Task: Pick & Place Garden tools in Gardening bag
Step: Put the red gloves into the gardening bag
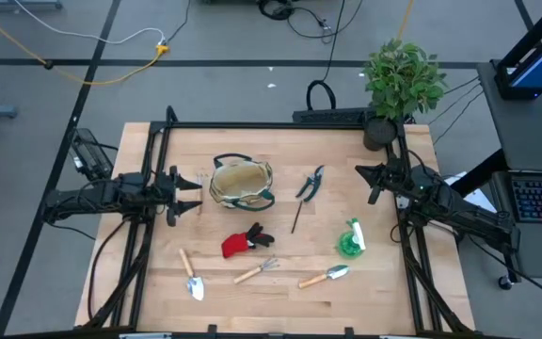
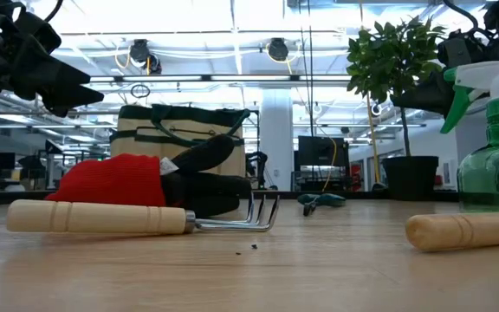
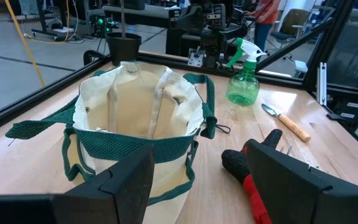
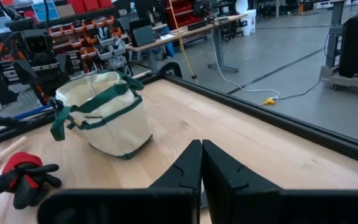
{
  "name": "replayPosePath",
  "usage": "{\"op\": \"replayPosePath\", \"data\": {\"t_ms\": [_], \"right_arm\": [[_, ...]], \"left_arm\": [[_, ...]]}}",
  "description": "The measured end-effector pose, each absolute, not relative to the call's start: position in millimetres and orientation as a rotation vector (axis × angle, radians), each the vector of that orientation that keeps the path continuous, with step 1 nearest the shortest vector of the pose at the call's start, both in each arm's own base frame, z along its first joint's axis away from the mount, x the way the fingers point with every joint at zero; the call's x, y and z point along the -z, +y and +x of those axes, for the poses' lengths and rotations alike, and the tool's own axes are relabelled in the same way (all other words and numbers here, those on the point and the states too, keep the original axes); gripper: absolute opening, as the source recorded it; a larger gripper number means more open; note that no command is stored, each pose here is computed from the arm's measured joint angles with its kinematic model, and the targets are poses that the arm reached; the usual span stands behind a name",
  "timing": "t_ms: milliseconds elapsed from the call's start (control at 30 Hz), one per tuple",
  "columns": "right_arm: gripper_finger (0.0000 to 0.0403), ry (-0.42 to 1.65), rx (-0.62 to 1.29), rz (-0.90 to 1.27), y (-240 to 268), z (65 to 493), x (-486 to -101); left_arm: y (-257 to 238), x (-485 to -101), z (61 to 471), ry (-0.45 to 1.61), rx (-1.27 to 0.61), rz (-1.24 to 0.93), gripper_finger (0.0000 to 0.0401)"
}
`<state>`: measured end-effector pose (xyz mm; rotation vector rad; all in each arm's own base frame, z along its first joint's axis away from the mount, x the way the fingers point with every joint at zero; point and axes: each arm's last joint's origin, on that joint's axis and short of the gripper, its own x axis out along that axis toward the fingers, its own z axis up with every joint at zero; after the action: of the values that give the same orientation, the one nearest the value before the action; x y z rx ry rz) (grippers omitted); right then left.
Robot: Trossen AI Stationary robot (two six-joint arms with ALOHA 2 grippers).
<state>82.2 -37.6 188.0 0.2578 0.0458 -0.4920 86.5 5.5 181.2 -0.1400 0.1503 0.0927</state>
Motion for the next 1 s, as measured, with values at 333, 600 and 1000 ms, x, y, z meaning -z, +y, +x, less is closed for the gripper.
{"op": "replayPosePath", "data": {"t_ms": [333, 600, 1000], "right_arm": [[0.0004, -0.096, 0.478, 0.454, -38, 83, -197], [0.0004, -0.186, 0.459, 0.486, -38, 83, -204], [0.0004, -0.185, 0.459, 0.484, -38, 83, -204]], "left_arm": [[6, -181, 86, 0.15, -0.093, -0.14, 0.0257], [6, -181, 86, 0.151, -0.093, -0.14, 0.0257], [8, -190, 87, 0.05, -0.158, -0.133, 0.0257]]}}
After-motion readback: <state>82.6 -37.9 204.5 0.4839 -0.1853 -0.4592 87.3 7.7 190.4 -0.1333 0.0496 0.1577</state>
